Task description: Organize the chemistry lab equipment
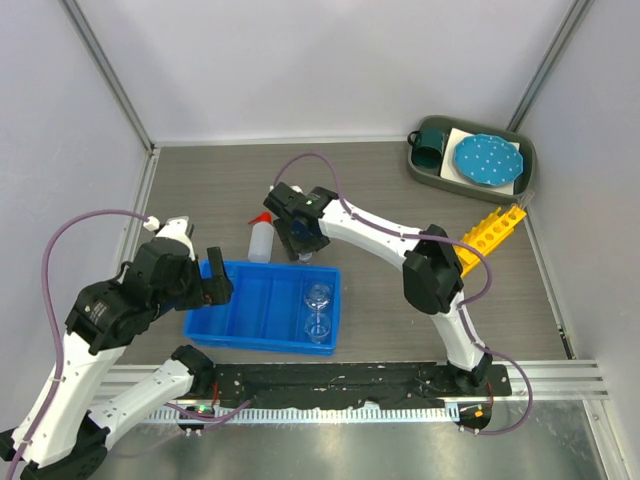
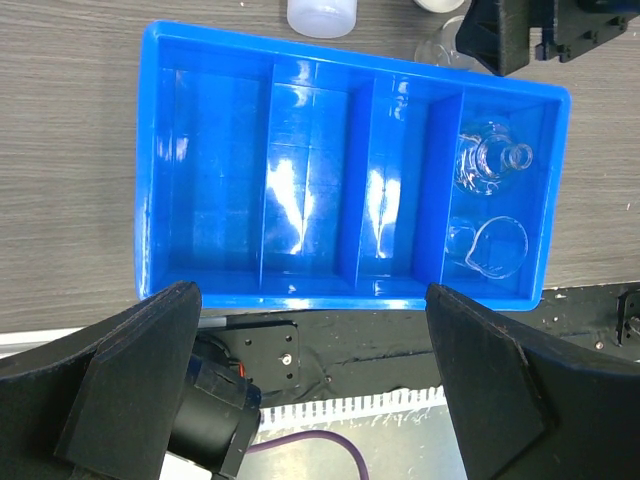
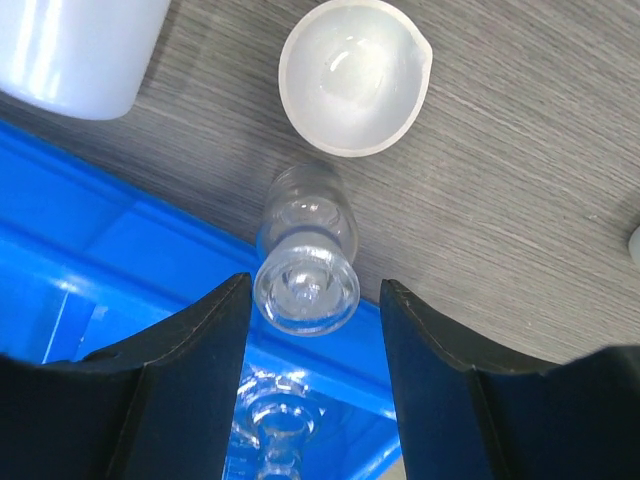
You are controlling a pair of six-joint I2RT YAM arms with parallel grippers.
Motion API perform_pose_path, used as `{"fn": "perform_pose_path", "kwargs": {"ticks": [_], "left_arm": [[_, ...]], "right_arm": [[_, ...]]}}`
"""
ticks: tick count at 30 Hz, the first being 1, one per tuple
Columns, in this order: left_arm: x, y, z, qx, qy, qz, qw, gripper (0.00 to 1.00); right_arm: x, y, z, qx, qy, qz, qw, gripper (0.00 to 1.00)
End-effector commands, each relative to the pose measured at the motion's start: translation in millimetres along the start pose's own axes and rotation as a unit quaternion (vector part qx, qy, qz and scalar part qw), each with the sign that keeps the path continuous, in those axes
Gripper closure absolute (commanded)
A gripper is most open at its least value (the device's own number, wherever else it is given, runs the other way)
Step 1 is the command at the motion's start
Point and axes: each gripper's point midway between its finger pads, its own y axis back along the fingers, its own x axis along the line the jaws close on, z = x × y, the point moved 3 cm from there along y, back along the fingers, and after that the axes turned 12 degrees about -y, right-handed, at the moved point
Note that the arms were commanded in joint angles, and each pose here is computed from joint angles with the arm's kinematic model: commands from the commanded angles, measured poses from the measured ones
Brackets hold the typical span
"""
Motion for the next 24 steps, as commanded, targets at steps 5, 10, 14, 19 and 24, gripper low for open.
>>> {"fn": "perform_pose_path", "kwargs": {"ticks": [5,10,14,19,24], "left_arm": [[6,7,4,-0.017,-0.01,0.008,1.0,0.0],[6,6,4,-0.016,-0.013,0.01,1.0,0.0],[6,5,4,-0.016,-0.014,0.01,1.0,0.0],[5,3,5,-0.014,-0.016,0.009,1.0,0.0],[5,3,4,-0.014,-0.016,0.009,1.0,0.0]], "right_arm": [[2,-24,3,-0.005,-0.02,-0.018,1.0,0.4],[-1,-35,-4,0.008,-0.018,-0.026,0.999,0.4],[-5,-40,-9,0.014,-0.017,-0.036,0.999,0.41],[-9,-45,-14,0.02,-0.018,-0.04,0.999,0.44],[-11,-49,-17,0.024,-0.017,-0.043,0.999,0.48]]}}
